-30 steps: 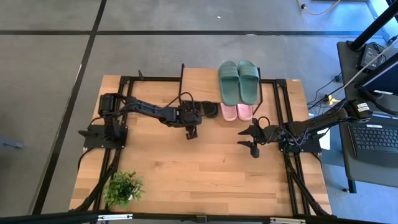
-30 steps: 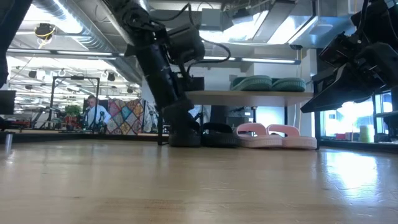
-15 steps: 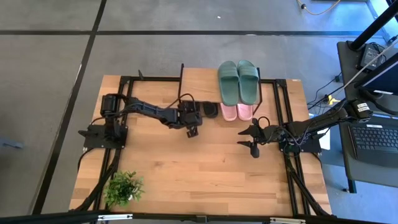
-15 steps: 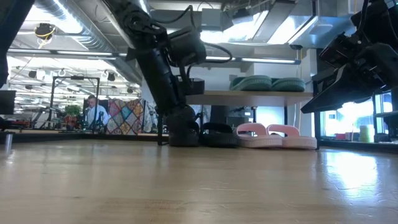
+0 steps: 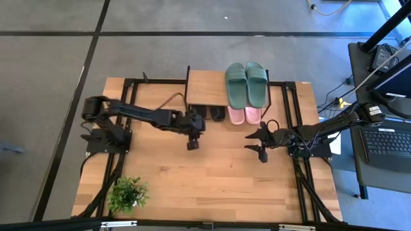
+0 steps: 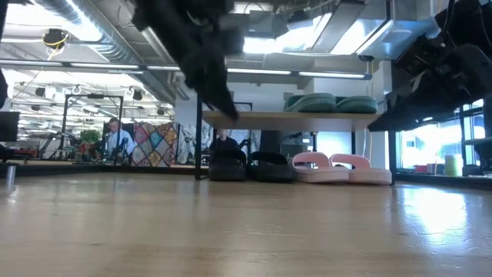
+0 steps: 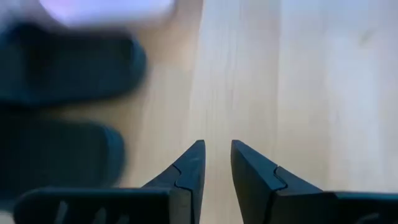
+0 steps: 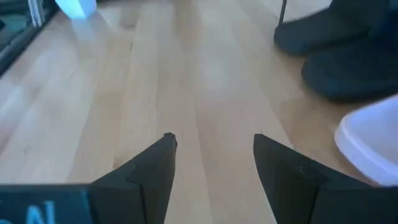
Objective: Pick and place slides into the shelf
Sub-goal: Return to Home Position
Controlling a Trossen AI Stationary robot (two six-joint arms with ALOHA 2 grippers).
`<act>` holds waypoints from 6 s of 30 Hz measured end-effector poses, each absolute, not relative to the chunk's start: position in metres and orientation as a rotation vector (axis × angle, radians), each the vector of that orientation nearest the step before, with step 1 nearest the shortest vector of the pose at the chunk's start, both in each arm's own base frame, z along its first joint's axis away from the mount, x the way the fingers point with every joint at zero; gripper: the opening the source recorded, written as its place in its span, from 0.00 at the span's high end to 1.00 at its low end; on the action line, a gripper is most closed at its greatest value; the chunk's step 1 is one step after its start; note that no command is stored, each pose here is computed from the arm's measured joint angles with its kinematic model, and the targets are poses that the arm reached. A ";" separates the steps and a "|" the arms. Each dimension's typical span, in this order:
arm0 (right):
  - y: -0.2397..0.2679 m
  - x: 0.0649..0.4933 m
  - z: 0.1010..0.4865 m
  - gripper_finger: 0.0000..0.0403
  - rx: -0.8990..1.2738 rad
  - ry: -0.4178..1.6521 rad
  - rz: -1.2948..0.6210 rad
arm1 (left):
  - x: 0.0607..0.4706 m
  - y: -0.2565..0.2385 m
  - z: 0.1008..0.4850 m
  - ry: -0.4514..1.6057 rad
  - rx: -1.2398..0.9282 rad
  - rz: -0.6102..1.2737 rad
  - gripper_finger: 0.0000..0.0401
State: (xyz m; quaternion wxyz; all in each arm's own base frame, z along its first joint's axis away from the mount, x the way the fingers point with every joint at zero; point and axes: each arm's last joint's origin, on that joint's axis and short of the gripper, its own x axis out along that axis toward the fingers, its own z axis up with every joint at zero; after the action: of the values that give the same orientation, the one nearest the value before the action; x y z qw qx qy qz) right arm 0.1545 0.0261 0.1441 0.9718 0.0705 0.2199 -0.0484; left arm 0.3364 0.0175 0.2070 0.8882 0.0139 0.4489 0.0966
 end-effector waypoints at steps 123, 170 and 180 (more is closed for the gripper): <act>-0.008 0.100 0.167 0.47 -0.032 0.008 -0.364 | 0.095 0.019 0.169 -0.052 -0.120 0.278 0.82; -0.008 0.100 0.167 0.47 -0.032 0.008 -0.364 | 0.095 0.019 0.169 -0.051 -0.120 0.278 0.82; -0.008 0.100 0.167 0.47 -0.032 0.008 -0.364 | 0.095 0.019 0.169 -0.051 -0.120 0.278 0.82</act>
State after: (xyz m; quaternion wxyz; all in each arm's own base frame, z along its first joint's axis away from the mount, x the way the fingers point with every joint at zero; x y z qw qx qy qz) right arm 0.1003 -0.0085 0.1667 0.9833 -0.0161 0.0040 -0.1810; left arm 0.0954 0.0191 0.1690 0.9883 -0.0595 -0.0256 0.1382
